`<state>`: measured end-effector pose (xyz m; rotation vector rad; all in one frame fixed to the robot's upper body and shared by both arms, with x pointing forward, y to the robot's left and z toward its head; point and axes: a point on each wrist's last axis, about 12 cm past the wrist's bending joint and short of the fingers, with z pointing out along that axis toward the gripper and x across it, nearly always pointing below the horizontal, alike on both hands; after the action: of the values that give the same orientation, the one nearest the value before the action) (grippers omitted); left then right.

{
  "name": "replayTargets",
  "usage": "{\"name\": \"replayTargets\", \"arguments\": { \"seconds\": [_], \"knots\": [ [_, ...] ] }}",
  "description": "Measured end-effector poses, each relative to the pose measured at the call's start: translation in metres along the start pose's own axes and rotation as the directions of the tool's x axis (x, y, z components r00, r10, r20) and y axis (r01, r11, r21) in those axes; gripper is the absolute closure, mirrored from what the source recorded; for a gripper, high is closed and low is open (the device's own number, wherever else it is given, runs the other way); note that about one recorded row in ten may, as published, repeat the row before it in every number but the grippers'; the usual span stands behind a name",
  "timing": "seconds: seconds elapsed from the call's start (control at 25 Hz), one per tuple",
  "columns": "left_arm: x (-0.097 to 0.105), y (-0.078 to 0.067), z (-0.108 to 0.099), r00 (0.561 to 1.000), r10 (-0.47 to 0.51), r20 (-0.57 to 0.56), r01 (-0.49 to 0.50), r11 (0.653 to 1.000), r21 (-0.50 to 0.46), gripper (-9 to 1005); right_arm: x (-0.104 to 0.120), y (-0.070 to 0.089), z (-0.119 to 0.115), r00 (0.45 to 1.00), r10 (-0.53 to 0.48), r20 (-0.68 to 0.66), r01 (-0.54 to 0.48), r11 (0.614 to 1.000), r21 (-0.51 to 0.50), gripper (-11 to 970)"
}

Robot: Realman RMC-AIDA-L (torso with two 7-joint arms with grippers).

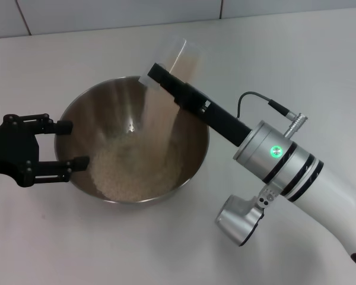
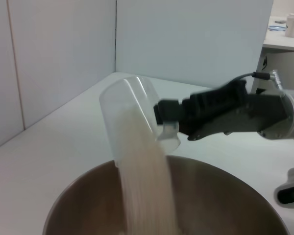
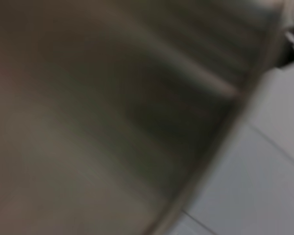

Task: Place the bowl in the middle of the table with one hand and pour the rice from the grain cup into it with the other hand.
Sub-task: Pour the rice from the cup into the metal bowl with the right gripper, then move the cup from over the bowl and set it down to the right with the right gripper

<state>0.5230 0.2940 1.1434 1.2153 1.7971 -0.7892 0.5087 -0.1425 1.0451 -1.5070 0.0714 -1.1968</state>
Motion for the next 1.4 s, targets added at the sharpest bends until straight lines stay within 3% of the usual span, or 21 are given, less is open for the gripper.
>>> {"name": "replayTargets", "arguments": {
  "seconds": [0.2,0.36,0.44,0.48,0.56,0.6,0.64,0.72,0.76,0.8,0.84,0.96,1.08,1.16,1.24,1.4],
  "knots": [
    [-0.001,0.001,0.001,1.0,0.002,0.002,-0.002,1.0,0.002,242,-0.004,0.0,0.003,0.975,-0.22,0.02,0.221,0.975,-0.017,910],
    [-0.002,0.001,0.002,1.0,0.003,0.002,-0.003,1.0,0.003,242,-0.004,0.001,0.007,0.948,-0.317,0.036,0.318,0.948,-0.021,905],
    [-0.002,0.002,0.002,1.0,0.004,0.003,-0.004,1.0,0.004,242,-0.004,-0.004,0.011,0.976,-0.22,-0.013,0.219,0.975,-0.042,902],
    [-0.002,0.002,0.002,1.0,0.004,0.003,-0.004,1.0,0.004,242,-0.004,-0.004,0.011,0.976,-0.22,-0.013,0.219,0.975,-0.042,901],
    [-0.003,0.002,0.002,1.0,0.005,0.004,-0.005,1.0,0.004,242,-0.006,-0.015,0.015,0.995,0.004,-0.103,-0.008,0.999,-0.042,899],
    [-0.003,0.002,0.002,1.0,0.004,0.004,-0.004,1.0,0.004,242,-0.008,-0.026,0.016,0.949,0.261,-0.18,-0.265,0.964,0.0,897],
    [-0.002,0.002,0.002,1.0,0.004,0.004,-0.004,1.0,0.004,242,-0.008,-0.026,0.016,0.949,0.261,-0.18,-0.265,0.964,0.0,896],
    [-0.002,0.001,0.002,1.0,0.002,0.004,-0.002,1.0,0.005,243,-0.009,-0.034,0.015,0.842,0.49,-0.225,-0.489,0.87,0.065,894],
    [-0.002,0.002,0.002,1.0,0.001,0.004,-0.001,1.0,0.005,243,-0.008,-0.038,0.013,0.701,0.668,-0.249,-0.657,0.741,0.137,893],
    [-0.002,0.002,0.003,1.0,0.0,0.004,0.0,1.0,0.005,243,-0.008,-0.038,0.013,0.701,0.668,-0.249,-0.657,0.741,0.137,891],
    [-0.002,0.002,0.003,1.0,-0.001,0.004,0.001,1.0,0.005,243,-0.006,-0.039,0.012,0.615,0.745,-0.259,-0.727,0.663,0.179,890],
    [-0.002,0.002,0.003,1.0,-0.001,0.005,0.001,1.0,0.002,243,0.009,-0.038,0.004,0.326,0.909,-0.258,-0.846,0.403,0.349,886],
    [-0.001,0.002,0.003,1.0,-0.002,0.005,0.002,1.0,0.002,243,0.033,-0.023,-0.011,0.018,0.986,-0.167,-0.843,0.105,0.528,883],
    [-0.001,0.002,0.003,1.0,-0.004,0.005,0.004,1.0,0.002,243,0.047,-0.007,-0.021,-0.11,0.986,-0.126,-0.809,-0.015,0.587,880],
    [0.0,0.002,0.004,1.0,-0.007,0.005,0.007,1.0,0.005,243,0.057,0.011,-0.028,-0.216,0.97,-0.114,-0.787,-0.104,0.608,878],
    [0.003,0.002,0.006,1.0,-0.015,0.002,0.015,1.0,0.009,243,0.07,0.045,-0.031,-0.379,0.912,-0.155,-0.788,-0.23,0.571,873]
  ]
}}
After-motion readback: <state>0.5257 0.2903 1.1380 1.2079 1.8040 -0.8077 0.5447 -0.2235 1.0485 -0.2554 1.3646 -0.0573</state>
